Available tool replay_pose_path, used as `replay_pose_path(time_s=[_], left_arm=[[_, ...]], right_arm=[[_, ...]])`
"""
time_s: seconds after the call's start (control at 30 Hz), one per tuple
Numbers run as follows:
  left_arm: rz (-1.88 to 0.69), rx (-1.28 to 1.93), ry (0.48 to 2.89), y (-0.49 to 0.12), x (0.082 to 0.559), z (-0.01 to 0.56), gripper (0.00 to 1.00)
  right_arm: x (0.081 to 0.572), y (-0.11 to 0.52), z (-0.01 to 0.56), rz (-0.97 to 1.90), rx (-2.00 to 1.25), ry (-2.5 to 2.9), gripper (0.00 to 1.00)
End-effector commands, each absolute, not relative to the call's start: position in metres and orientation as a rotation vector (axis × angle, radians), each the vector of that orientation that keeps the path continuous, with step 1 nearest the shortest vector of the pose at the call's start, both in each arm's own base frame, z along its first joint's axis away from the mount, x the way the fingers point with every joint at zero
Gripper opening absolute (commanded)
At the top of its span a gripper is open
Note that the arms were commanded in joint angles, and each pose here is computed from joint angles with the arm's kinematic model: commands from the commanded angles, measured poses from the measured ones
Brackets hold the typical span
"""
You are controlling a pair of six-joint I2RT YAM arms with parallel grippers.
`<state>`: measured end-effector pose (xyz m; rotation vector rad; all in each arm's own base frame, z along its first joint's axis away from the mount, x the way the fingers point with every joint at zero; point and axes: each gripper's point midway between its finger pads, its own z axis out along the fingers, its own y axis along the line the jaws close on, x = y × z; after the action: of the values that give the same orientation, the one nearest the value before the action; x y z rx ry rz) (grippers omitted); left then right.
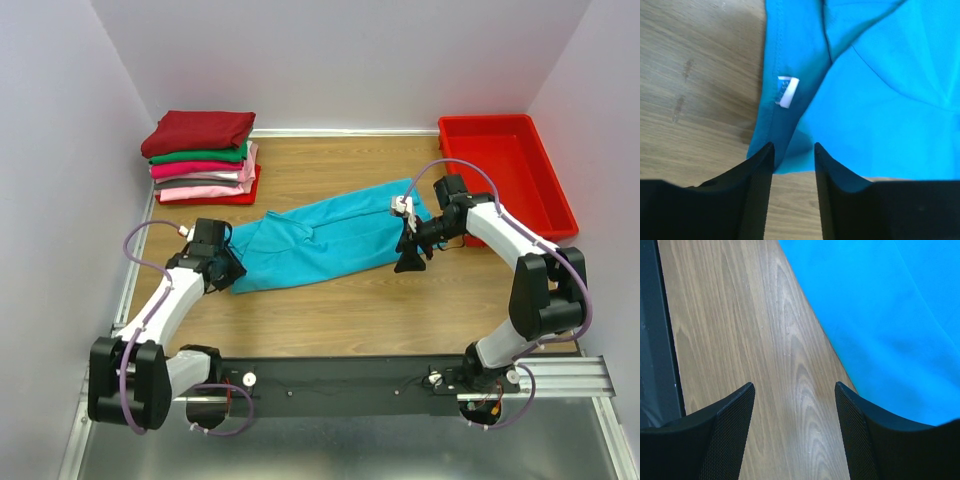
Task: Fold and stack the t-shirts
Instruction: Fold the tshirt
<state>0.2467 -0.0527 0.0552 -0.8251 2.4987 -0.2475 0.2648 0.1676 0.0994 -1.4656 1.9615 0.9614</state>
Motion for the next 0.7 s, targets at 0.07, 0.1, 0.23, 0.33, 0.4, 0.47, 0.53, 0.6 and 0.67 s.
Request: replay_pose_path(time_s=[0.07,0.1,0.23,0.33,0.4,0.47,0.53,0.6,0.67], left_arm=[[-0.345,-0.767,2.526,-0.063,0.230,0.068,0.39],[-0.352,-0.754,2.560,-0.065,0.222,0.062,0.35],[-0.407,-0.723,2.628,-0.074,0.210,0.052,0.29],[-0.418,-0.701,2.661,-0.077,0.208,0.048,0.29],[-0.404,-0.692,2.682,-0.076,0.209,0.046,0.21],[-0.392,-0.674,2.699,-0.075,0.209,0.045,0.14],[-0.369,-0.672,2.705,-0.073,0.212,0.048,0.04],[-0.307,-0.684,2.691,-0.065,0.216,0.052,0.01],[-0.274,-0.687,2.681,-0.061,0.217,0.055,0.00]], right_arm=[[0.266,0.168,0.104,0.963,-1.451,1.945,0.72],[0.266,0.168,0.104,0.960,-1.450,1.945,0.72],[0.266,0.169,0.109,0.951,-1.447,1.937,0.72],[0.266,0.169,0.112,0.946,-1.444,1.932,0.72],[0.266,0.169,0.113,0.943,-1.445,1.928,0.72],[0.266,0.168,0.114,0.939,-1.443,1.928,0.72],[0.266,0.168,0.116,0.932,-1.443,1.927,0.72],[0.266,0.168,0.116,0.924,-1.445,1.925,0.72],[0.267,0.167,0.118,0.913,-1.444,1.927,0.72]])
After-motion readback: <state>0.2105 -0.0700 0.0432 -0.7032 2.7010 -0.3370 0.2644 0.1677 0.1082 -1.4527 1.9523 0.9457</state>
